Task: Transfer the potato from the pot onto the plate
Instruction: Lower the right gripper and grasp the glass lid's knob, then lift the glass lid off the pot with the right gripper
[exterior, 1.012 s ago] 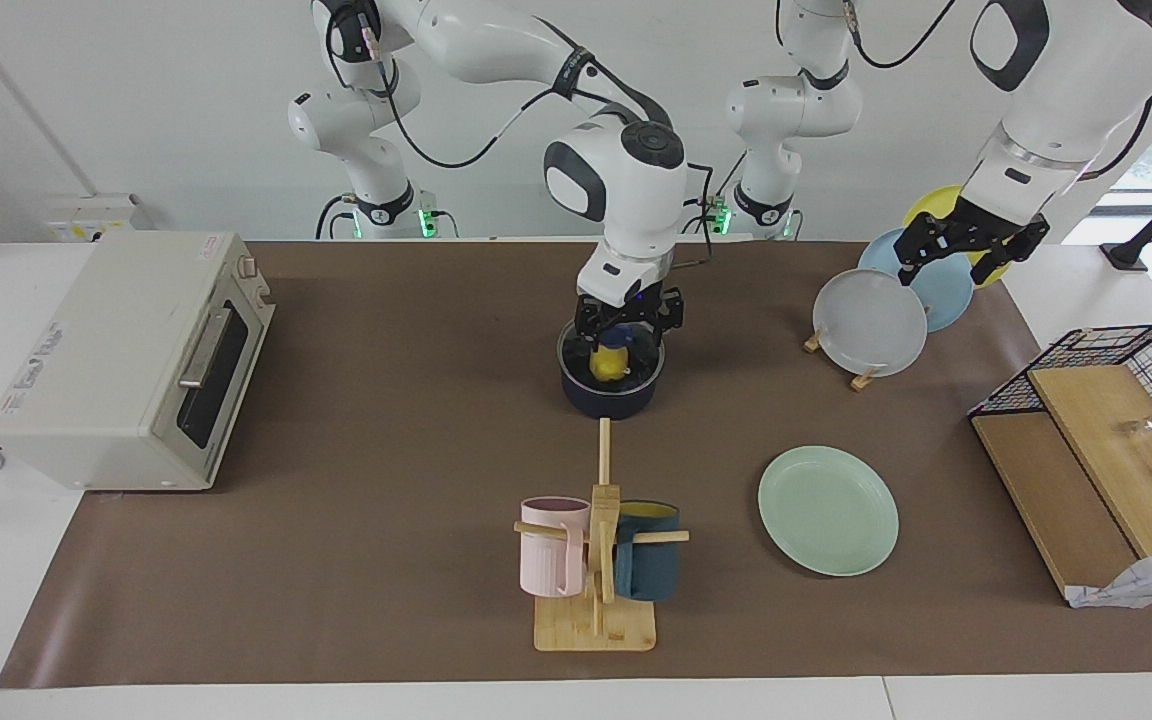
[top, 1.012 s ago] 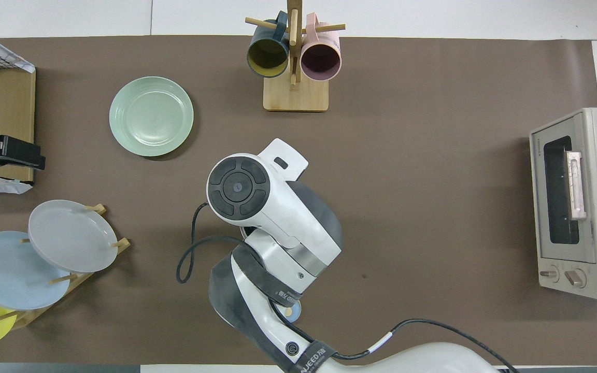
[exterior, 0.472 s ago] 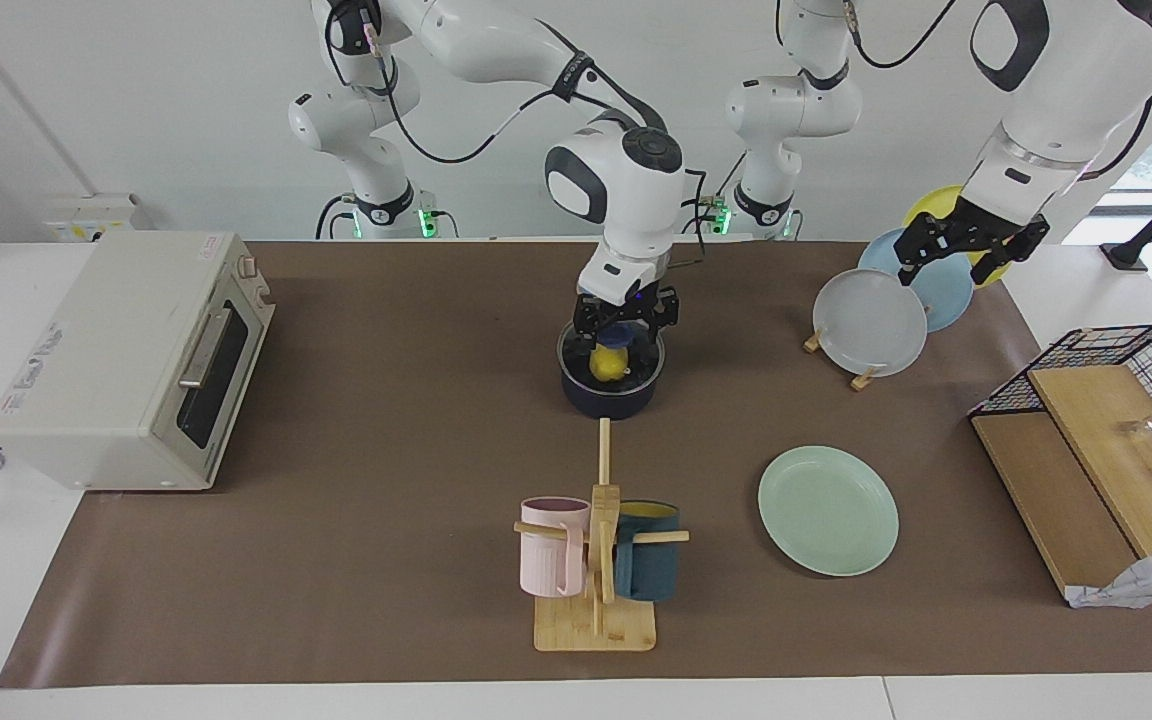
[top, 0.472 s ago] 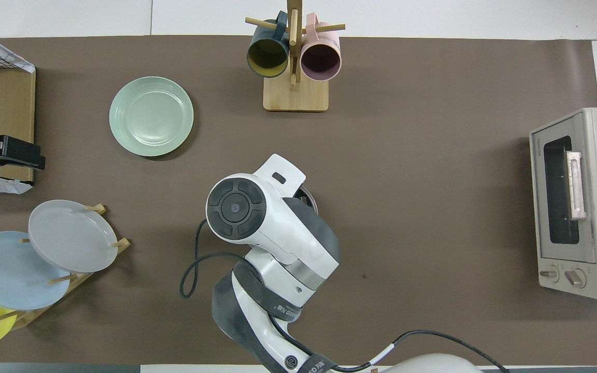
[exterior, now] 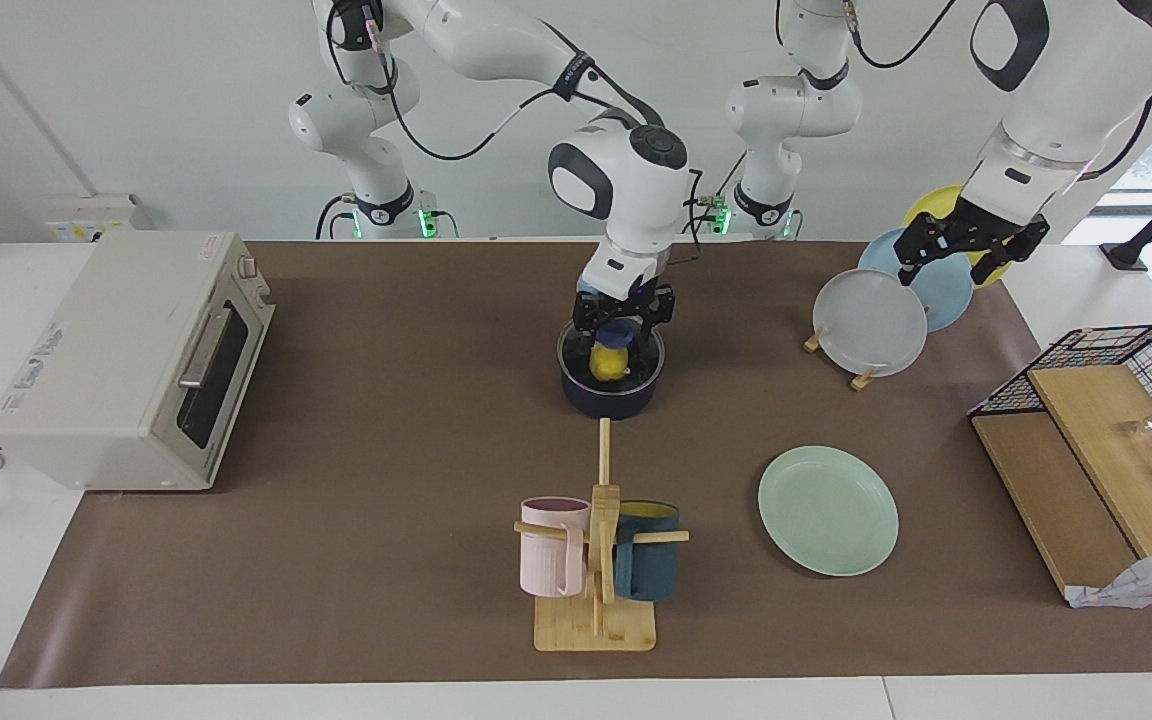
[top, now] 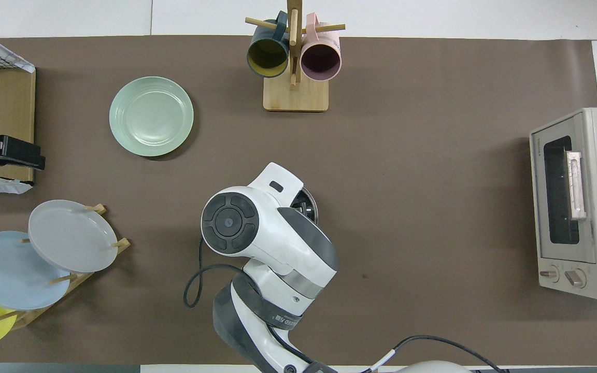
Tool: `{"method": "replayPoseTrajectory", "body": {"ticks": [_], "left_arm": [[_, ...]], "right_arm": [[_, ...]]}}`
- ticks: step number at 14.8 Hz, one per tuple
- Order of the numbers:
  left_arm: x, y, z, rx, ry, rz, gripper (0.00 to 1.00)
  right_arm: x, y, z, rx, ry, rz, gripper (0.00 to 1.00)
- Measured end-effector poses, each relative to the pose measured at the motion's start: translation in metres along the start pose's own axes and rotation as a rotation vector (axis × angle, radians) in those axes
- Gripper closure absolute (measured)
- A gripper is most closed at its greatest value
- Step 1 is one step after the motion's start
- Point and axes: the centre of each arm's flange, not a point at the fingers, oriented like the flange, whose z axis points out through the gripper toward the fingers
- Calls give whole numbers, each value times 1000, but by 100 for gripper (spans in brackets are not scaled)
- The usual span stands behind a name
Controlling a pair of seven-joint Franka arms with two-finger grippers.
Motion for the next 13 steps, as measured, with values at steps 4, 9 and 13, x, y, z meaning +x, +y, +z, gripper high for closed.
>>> {"method": "replayPoseTrajectory", "body": {"ticks": [4, 9, 13], "left_arm": [[0, 0, 0, 0, 0, 0, 0], [0, 0, 0, 0, 0, 0, 0], [0, 0, 0, 0, 0, 0, 0]], "right_arm": [[2, 4, -1, -5, 3, 4, 37], [5, 9, -8, 0, 13, 13, 40], [19, 35, -29, -2, 20, 7, 40]]}}
